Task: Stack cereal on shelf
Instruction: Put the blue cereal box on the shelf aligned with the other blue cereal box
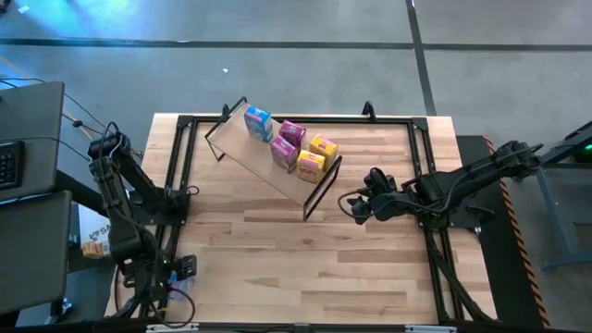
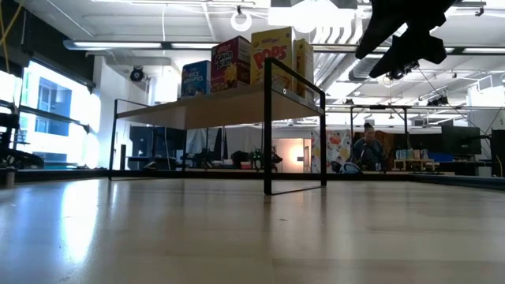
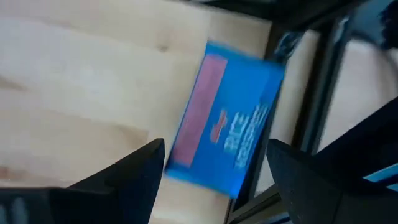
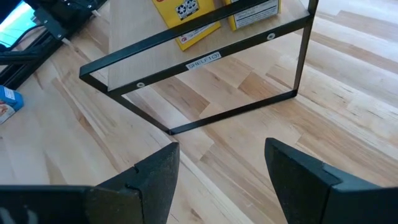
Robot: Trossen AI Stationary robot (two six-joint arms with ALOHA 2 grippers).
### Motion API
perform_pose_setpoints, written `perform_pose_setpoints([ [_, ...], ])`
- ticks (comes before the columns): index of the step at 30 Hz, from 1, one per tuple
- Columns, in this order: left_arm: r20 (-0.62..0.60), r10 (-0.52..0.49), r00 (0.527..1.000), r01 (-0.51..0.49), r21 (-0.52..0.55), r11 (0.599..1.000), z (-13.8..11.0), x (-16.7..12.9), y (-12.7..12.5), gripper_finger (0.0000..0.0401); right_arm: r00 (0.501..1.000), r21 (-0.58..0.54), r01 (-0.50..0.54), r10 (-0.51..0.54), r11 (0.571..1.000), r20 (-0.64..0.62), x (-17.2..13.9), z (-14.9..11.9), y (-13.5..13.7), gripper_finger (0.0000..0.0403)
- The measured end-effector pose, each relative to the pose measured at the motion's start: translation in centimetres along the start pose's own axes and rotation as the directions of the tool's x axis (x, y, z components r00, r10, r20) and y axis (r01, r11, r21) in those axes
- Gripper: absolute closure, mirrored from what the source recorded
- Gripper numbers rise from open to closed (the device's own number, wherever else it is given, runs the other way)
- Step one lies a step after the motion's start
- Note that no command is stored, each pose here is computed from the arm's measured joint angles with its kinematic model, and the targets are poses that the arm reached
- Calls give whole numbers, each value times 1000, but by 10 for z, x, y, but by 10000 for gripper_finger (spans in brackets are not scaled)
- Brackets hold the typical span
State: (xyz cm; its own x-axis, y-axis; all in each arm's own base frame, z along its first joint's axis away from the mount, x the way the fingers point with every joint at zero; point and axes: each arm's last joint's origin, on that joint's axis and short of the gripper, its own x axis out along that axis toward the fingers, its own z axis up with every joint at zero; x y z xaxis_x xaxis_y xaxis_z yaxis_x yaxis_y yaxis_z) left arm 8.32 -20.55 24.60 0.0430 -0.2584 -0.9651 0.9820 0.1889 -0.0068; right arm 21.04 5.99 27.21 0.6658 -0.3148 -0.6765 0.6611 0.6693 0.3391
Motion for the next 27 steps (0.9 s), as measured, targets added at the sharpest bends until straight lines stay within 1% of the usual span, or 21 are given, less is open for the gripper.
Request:
perform_pose_setpoints([
  [2,35,-17,999,17,1,1000,3,0,0,126,1000,0,0,0,1000,0,0,0,0,171],
  [6,72,-11,997,10,5,1000,7,1,1,126,1000,-3,3,-3,1000,-2,0,0,0,171],
  [12,33,-12,999,12,7,1000,12,12,2,126,1000,-6,6,-6,1000,-3,0,0,-1,171],
  [17,-5,13,1000,-13,23,1000,13,20,5,126,1000,-6,6,-6,1000,-3,0,0,-1,171],
  [20,-19,2,1000,-2,18,1000,13,22,8,126,1000,-5,6,-6,1000,-3,0,0,-1,171],
  [27,-9,6,1000,-6,12,1000,13,22,14,131,1000,-6,6,-6,1000,-3,0,0,-1,171],
])
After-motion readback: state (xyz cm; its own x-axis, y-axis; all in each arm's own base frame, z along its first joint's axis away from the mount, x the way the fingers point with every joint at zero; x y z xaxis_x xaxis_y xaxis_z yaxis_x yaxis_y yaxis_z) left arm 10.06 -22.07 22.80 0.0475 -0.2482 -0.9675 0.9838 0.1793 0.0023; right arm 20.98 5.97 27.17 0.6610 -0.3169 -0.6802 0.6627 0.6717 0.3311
